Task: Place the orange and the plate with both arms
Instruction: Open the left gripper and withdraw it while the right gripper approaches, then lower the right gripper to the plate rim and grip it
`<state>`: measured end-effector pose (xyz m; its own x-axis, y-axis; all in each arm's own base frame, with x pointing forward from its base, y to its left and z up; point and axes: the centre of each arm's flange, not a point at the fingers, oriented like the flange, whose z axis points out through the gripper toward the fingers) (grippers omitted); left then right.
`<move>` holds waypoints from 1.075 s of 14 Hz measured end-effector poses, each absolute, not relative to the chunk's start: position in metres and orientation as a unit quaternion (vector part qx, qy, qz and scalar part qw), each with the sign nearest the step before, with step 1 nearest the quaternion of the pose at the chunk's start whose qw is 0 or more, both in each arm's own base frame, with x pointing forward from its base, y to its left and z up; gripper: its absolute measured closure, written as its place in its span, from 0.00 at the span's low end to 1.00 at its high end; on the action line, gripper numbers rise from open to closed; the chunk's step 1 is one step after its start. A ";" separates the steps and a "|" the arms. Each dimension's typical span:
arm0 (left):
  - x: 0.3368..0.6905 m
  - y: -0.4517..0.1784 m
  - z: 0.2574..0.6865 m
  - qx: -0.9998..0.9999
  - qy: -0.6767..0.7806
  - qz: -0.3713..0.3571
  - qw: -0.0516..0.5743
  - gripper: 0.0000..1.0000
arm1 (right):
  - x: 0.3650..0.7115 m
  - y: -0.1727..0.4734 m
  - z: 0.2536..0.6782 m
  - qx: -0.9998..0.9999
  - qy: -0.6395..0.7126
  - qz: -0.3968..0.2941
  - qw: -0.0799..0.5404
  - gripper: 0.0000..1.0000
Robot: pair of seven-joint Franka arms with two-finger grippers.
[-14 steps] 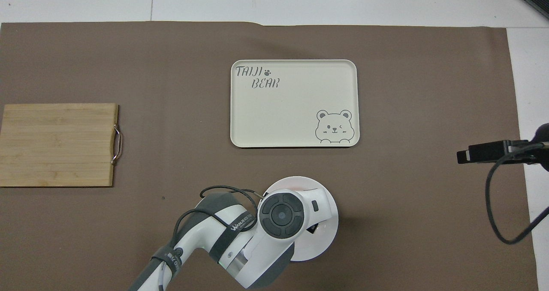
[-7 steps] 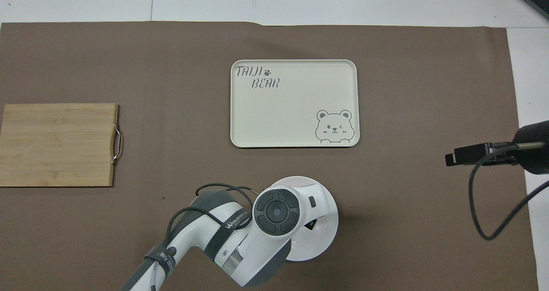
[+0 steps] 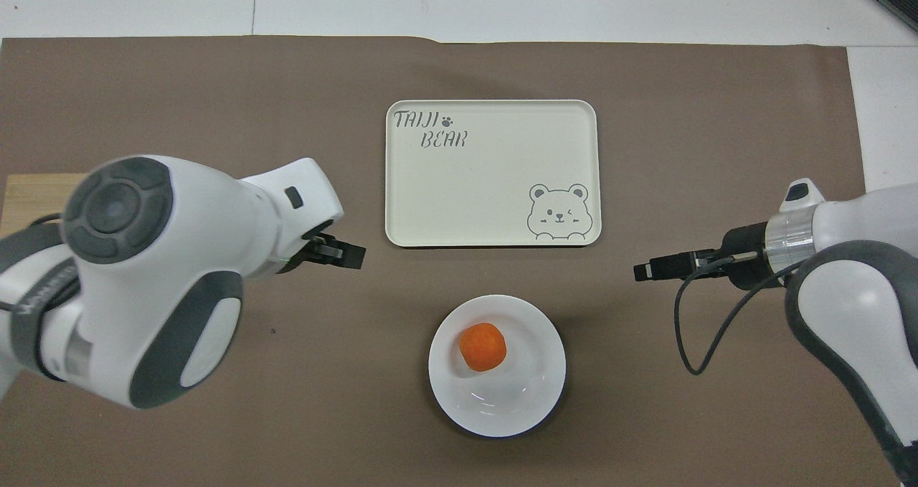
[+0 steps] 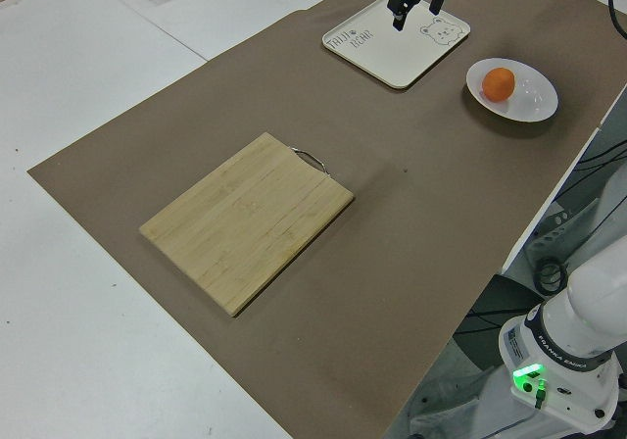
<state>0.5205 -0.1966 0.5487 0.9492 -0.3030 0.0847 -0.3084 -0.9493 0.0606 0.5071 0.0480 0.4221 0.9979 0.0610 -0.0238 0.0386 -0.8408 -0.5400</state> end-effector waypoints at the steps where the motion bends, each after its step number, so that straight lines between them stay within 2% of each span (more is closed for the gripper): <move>1: 0.528 -0.175 0.562 0.988 -0.149 0.038 0.034 0.00 | 0.504 0.051 0.416 -0.955 -0.022 0.020 0.296 0.00; 4: 0.543 -0.115 0.596 0.991 -0.124 0.046 0.031 0.00 | 0.494 0.053 0.389 -0.941 -0.013 0.005 0.337 0.00; 8: 0.540 -0.041 0.651 0.992 -0.119 0.029 0.025 0.00 | 0.475 0.066 0.352 -0.924 0.014 -0.001 0.381 0.00; 12: 0.530 -0.005 0.688 0.994 -0.104 0.021 0.024 0.00 | 0.466 0.083 0.316 -0.913 0.017 -0.001 0.407 0.00; 15: 0.530 0.017 0.693 0.995 -0.096 0.014 0.023 0.00 | 0.467 0.083 0.300 -0.913 0.018 0.001 0.408 0.00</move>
